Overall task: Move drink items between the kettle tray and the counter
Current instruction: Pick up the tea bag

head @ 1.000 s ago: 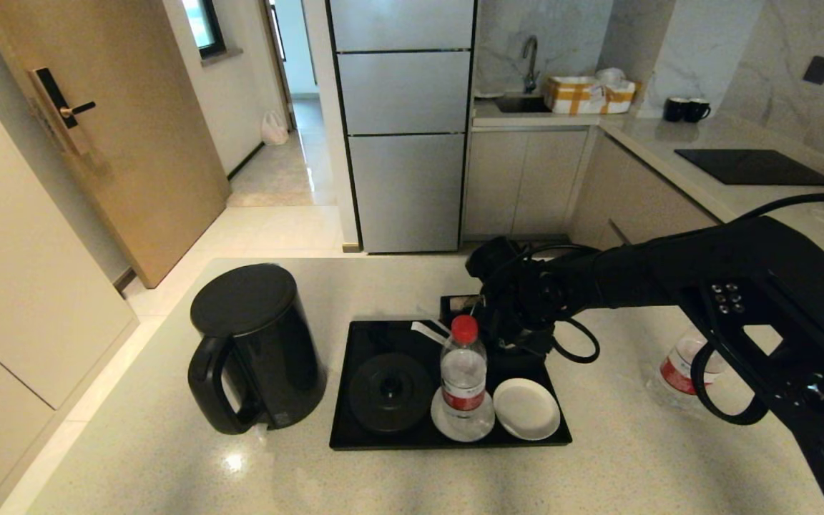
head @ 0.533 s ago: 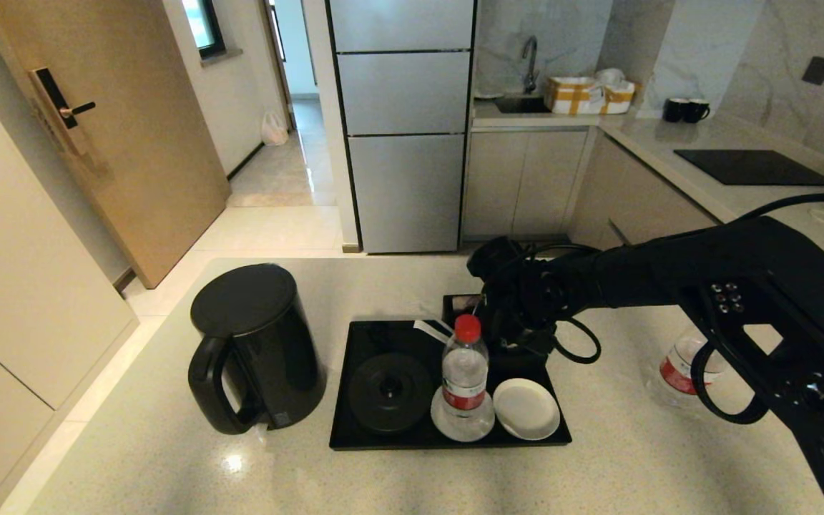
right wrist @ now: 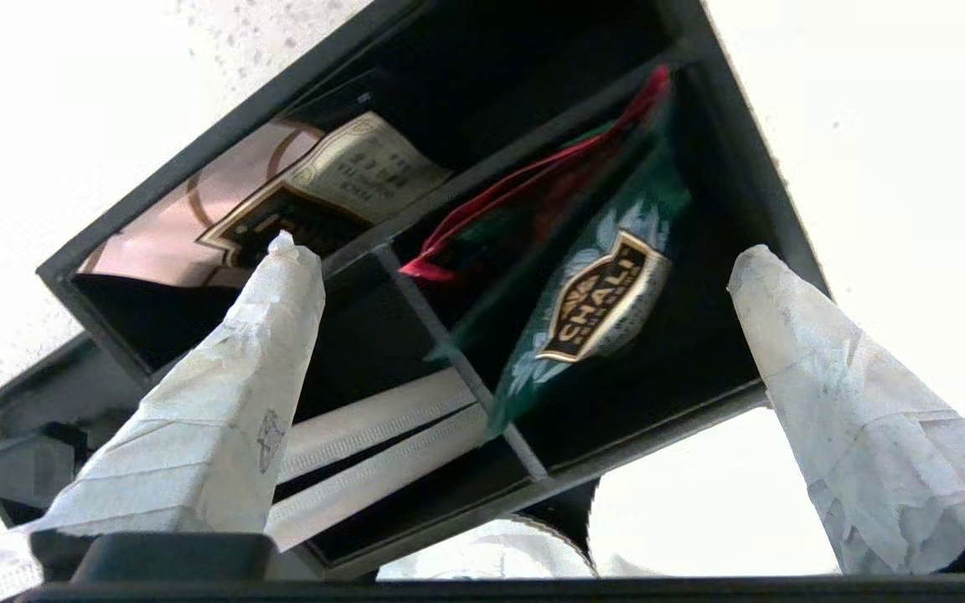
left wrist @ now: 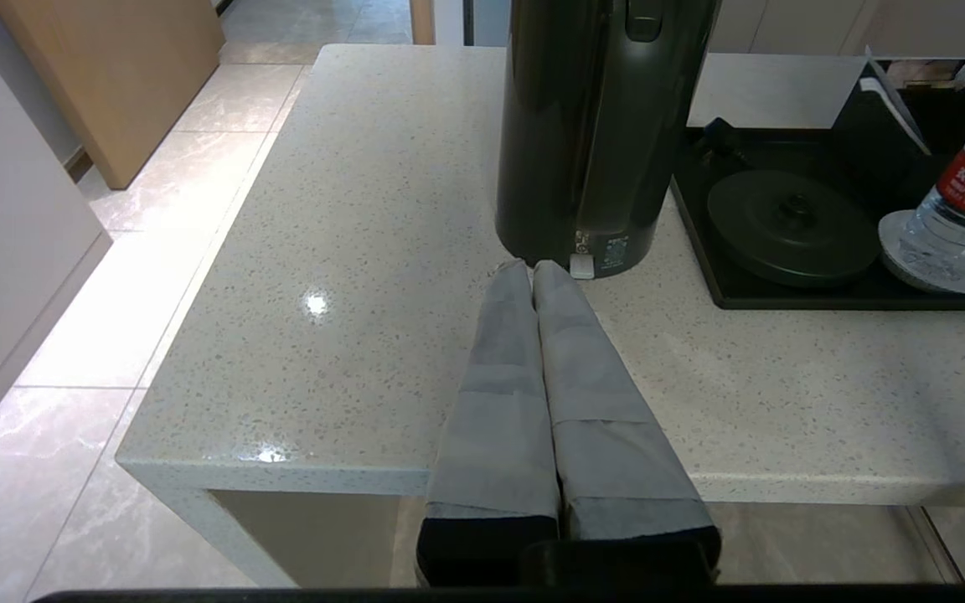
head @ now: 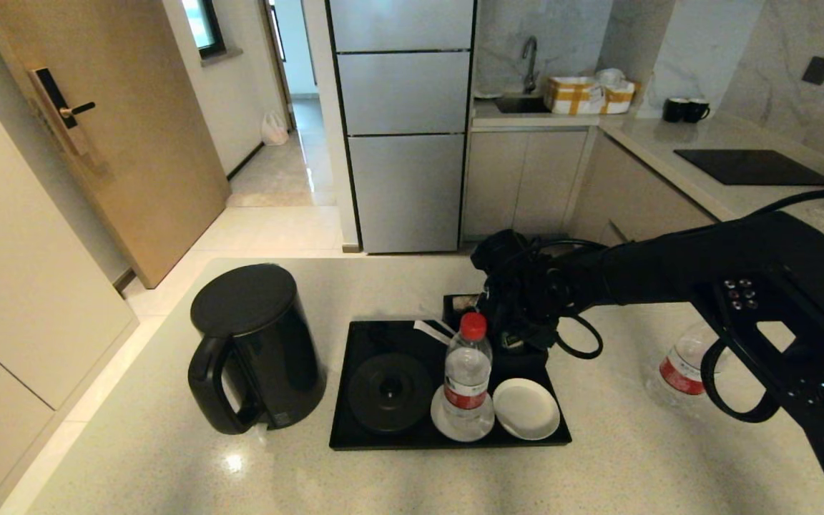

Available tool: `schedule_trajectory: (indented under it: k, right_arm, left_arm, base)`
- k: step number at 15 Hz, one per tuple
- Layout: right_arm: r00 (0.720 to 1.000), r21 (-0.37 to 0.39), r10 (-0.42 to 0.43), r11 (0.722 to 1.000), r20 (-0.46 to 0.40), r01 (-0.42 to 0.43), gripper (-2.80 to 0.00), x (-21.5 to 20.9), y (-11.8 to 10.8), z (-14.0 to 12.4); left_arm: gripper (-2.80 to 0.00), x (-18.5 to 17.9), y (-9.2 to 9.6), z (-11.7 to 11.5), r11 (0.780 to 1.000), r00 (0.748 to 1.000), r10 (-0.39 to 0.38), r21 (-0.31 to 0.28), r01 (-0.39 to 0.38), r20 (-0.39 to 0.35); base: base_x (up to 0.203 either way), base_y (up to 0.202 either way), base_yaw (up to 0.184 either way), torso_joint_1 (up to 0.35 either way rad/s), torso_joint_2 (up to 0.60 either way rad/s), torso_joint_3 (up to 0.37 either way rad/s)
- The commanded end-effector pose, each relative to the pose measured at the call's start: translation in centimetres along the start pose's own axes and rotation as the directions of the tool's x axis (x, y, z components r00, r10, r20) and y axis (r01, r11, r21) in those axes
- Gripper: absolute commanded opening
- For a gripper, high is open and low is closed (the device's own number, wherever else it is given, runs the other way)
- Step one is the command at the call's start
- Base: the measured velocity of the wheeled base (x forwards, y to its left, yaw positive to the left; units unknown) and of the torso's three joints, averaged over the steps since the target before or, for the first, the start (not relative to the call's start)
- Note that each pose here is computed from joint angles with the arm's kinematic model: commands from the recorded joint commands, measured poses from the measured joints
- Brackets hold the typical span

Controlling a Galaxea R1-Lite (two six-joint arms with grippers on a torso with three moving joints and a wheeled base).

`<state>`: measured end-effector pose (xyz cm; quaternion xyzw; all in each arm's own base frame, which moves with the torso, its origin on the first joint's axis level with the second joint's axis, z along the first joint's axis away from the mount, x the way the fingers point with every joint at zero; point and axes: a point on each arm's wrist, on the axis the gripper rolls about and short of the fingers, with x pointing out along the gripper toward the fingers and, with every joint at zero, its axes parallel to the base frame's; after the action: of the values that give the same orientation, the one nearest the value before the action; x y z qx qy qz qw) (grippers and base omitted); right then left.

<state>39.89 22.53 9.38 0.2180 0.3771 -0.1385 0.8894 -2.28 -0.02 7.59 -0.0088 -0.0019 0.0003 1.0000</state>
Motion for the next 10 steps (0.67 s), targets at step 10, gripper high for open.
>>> schedule_trajectory:
  k: [10]
  right_arm:
    - [0.999, 0.031, 0.028, 0.999, 0.029, -0.028, 0.00, 0.10, -0.22, 0.30]
  left_arm:
    - [-2.80, 0.00, 0.00, 0.02, 1.000, 1.000, 0.000, -0.001, 0.000, 0.002]
  base:
    - [0.000, 0.000, 0.000, 0.000, 0.00, 0.000]
